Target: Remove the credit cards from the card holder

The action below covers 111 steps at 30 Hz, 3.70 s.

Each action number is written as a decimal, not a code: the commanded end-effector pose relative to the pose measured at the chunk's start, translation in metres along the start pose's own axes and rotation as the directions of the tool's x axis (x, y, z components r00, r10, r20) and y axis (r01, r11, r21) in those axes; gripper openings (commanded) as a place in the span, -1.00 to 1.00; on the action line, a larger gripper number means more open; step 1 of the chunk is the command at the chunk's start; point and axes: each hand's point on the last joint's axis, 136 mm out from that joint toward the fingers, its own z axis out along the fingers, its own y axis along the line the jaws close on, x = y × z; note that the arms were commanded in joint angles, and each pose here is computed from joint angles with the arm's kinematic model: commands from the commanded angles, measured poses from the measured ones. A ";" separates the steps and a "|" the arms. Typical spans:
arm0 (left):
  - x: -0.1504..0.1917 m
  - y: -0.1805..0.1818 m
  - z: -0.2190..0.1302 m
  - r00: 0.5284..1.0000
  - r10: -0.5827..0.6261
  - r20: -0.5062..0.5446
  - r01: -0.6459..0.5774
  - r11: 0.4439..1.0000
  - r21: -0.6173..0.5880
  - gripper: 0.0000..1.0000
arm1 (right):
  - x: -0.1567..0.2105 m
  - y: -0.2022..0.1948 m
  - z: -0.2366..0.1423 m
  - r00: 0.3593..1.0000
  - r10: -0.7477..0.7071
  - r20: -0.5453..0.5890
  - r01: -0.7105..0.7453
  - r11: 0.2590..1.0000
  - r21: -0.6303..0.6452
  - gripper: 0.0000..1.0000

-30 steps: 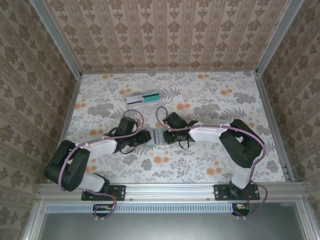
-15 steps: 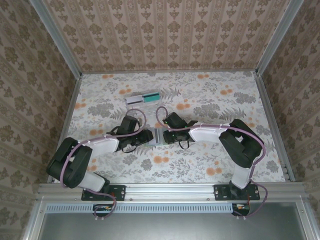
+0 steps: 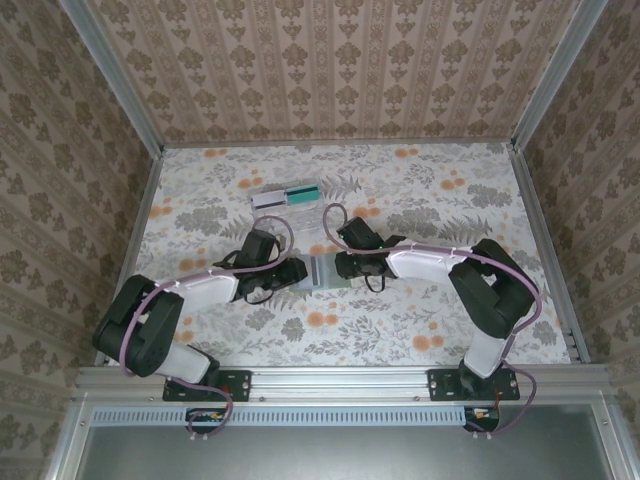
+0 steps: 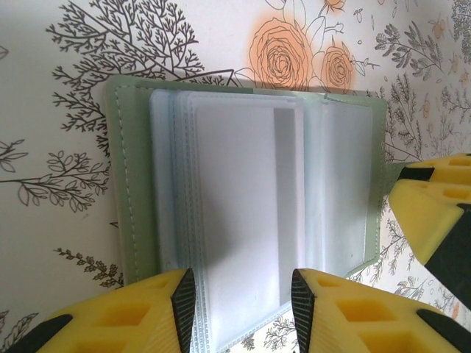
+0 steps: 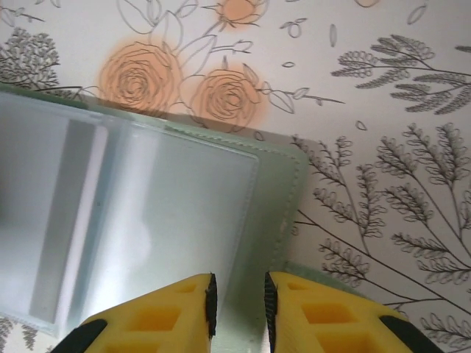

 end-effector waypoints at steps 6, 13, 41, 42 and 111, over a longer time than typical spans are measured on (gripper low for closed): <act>-0.011 -0.017 -0.007 0.998 0.053 0.029 -0.054 0.998 0.021 -0.15 | 0.022 -0.015 0.012 0.997 0.042 -0.070 -0.040 0.999 0.037 -0.44; -0.007 -0.008 0.001 0.999 0.046 0.005 -0.045 0.999 -0.005 -0.14 | 0.023 -0.011 0.013 0.996 0.042 -0.072 -0.042 0.999 0.008 -0.44; -0.002 -0.052 0.004 0.992 0.127 -0.011 -0.124 0.984 0.129 -0.14 | 0.025 -0.009 0.016 0.996 0.045 -0.081 -0.045 0.999 -0.005 -0.44; -0.003 -0.055 0.003 0.992 0.130 -0.008 -0.127 0.983 0.135 -0.13 | 0.025 -0.009 0.016 0.996 0.045 -0.080 -0.046 0.999 -0.006 -0.44; 0.000 -0.062 0.035 0.996 0.052 -0.071 -0.049 0.998 0.048 -0.48 | 0.001 0.001 -0.007 1.000 -0.003 -0.024 0.003 0.999 -0.032 -0.81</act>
